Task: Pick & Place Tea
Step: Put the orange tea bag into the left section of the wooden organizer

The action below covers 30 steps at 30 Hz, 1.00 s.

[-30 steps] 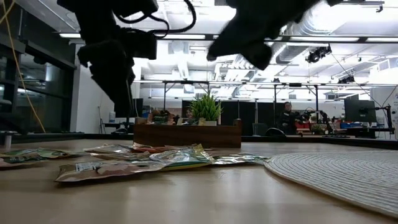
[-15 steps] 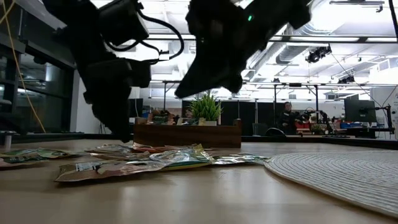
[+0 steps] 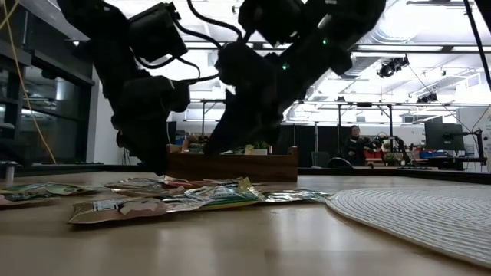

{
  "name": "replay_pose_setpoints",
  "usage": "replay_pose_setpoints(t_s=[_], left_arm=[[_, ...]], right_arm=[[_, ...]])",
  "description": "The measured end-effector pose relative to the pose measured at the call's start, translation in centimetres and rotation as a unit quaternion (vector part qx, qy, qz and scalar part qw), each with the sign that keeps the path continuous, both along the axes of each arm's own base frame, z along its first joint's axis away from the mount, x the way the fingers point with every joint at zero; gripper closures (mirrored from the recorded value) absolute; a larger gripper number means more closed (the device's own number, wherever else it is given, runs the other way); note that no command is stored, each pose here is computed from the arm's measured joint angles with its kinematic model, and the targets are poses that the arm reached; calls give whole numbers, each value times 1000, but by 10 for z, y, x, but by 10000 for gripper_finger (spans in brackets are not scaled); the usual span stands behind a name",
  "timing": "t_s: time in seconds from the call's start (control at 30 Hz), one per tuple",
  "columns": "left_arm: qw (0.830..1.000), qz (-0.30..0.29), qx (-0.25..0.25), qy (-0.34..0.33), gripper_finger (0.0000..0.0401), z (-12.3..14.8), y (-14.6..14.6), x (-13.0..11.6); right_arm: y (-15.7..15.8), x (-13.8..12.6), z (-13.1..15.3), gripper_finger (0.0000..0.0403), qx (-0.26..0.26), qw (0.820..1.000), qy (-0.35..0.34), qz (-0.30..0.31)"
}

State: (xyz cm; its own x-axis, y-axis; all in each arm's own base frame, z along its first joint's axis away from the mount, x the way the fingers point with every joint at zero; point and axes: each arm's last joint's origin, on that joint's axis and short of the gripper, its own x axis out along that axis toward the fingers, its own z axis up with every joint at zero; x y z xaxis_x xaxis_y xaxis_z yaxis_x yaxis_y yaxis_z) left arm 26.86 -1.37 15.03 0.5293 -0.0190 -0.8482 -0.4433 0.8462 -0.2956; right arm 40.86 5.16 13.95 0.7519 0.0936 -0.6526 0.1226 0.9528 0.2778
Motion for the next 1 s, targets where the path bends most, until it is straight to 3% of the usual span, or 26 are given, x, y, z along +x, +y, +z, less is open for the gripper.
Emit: replay_pose_setpoints(t_s=[0.3, 0.57, 1.0], left_arm=[[1000, 10, -11, -3, 264, 0, 0, 0], [1000, 21, -22, -3, 264, 0, 0, 1], [999, 34, -25, -10, 264, 1, 0, 2]], right_arm=[[0, 7, -19, 403, 5, 1000, -10, 0], [-3, 8, -19, 403, -16, 1000, -17, -4], [-7, 10, -29, 403, -5, 1000, -13, -5]])
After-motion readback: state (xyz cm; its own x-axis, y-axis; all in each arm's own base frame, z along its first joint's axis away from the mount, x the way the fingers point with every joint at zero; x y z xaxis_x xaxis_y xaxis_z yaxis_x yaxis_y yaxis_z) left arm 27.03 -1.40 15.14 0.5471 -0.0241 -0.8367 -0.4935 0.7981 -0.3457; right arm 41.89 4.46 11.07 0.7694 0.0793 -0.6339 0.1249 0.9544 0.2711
